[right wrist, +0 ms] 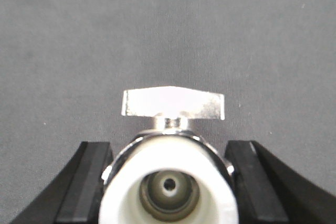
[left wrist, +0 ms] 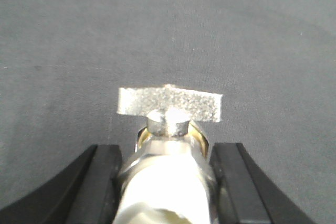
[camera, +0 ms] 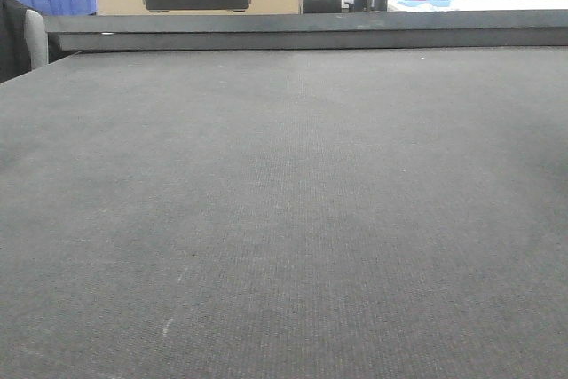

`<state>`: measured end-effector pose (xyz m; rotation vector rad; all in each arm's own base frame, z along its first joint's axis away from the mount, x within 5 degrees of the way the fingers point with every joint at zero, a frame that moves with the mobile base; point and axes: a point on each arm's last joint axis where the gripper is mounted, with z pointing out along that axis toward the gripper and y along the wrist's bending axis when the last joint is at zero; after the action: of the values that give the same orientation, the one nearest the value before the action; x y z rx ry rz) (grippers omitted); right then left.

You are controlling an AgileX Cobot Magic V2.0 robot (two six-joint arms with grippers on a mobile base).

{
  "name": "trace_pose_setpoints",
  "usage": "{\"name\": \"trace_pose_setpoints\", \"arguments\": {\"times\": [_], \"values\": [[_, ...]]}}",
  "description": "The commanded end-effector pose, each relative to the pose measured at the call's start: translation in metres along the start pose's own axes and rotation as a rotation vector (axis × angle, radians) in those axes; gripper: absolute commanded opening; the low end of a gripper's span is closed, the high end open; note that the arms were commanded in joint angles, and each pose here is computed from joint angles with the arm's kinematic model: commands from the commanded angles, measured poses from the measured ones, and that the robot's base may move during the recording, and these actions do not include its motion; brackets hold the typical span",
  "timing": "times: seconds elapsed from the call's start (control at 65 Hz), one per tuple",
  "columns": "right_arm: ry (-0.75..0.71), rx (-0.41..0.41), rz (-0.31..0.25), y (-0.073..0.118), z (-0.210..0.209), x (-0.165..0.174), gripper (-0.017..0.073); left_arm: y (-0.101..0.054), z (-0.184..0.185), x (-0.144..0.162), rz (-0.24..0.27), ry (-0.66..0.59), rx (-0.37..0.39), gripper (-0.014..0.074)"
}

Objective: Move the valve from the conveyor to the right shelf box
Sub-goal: 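Lift both held valves up off the belt, then drive the base away from the conveyor holding both valves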

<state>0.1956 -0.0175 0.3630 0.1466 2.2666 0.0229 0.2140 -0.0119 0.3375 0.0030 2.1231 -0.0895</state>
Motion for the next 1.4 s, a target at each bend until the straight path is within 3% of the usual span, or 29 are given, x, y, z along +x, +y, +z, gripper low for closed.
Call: {"name": "trace_pose_setpoints", "arguments": {"times": [0.0, 0.2, 0.431, 1.385], "values": [[-0.129, 0.008, -0.002, -0.001, -0.012, 0.005, -0.0162, -0.001, -0.017, 0.005, 0.001, -0.121, 0.009, -0.0111], [-0.186, 0.008, -0.003, -0.002, -0.026, 0.033, -0.0162, 0.000, -0.043, 0.029, 0.002, -0.168, 0.012, -0.0111], [-0.281, 0.006, -0.006, -0.001, -0.044, 0.036, -0.0162, -0.001, -0.068, 0.029, 0.008, -0.268, 0.015, -0.0111], [-0.296, 0.006, -0.006, -0.001, -0.044, 0.034, -0.0162, -0.001, -0.071, 0.030, 0.011, -0.273, 0.015, -0.0111]]}}
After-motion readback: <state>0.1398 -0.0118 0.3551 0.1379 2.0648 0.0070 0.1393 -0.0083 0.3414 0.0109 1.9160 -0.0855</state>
